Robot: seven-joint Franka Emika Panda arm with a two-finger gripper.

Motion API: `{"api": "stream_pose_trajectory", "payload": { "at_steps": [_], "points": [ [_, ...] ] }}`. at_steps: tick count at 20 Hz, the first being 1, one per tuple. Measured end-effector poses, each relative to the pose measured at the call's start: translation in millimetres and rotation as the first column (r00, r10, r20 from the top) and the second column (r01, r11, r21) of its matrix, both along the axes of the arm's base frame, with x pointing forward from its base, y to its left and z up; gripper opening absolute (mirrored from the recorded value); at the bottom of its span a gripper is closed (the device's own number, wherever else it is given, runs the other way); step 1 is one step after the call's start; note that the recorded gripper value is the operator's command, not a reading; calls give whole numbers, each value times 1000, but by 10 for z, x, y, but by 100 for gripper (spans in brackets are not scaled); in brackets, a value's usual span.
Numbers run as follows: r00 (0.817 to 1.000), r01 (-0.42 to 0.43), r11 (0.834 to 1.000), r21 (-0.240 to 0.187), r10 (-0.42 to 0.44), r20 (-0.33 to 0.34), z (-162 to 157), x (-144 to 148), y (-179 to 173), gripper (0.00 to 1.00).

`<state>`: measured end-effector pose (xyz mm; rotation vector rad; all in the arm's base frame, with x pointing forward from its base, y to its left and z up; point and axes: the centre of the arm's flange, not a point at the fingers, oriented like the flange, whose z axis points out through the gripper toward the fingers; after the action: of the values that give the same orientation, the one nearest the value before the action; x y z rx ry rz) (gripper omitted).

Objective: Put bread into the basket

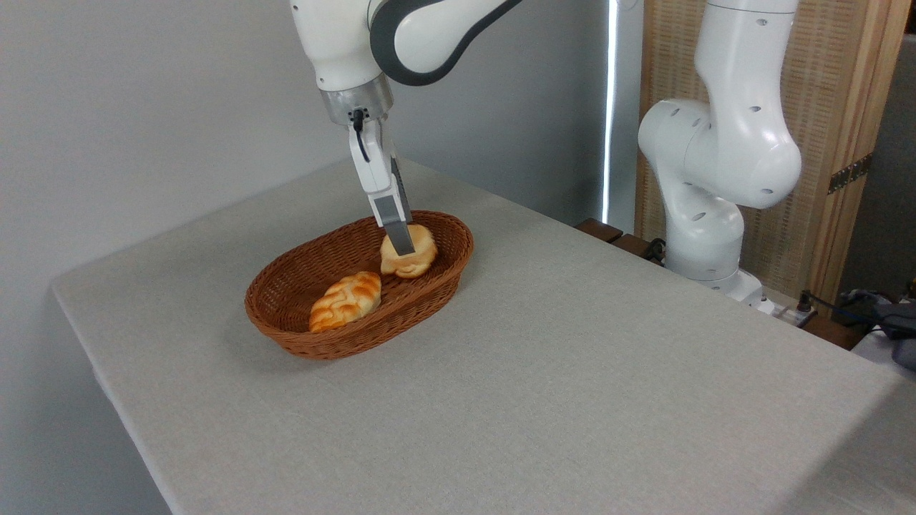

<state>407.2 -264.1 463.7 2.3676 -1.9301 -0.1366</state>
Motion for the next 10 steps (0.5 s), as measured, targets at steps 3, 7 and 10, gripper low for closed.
{"api": "stream_pose_trajectory", "payload": {
  "at_steps": [3,7,10],
  "points": [
    [1000,-17,1000,-6,17,11,61,58,63,100],
    [992,-108,993,-44,111,61,366,284,252,100],
    [961,-247,965,-92,256,107,735,532,542,100]
  ]
}}
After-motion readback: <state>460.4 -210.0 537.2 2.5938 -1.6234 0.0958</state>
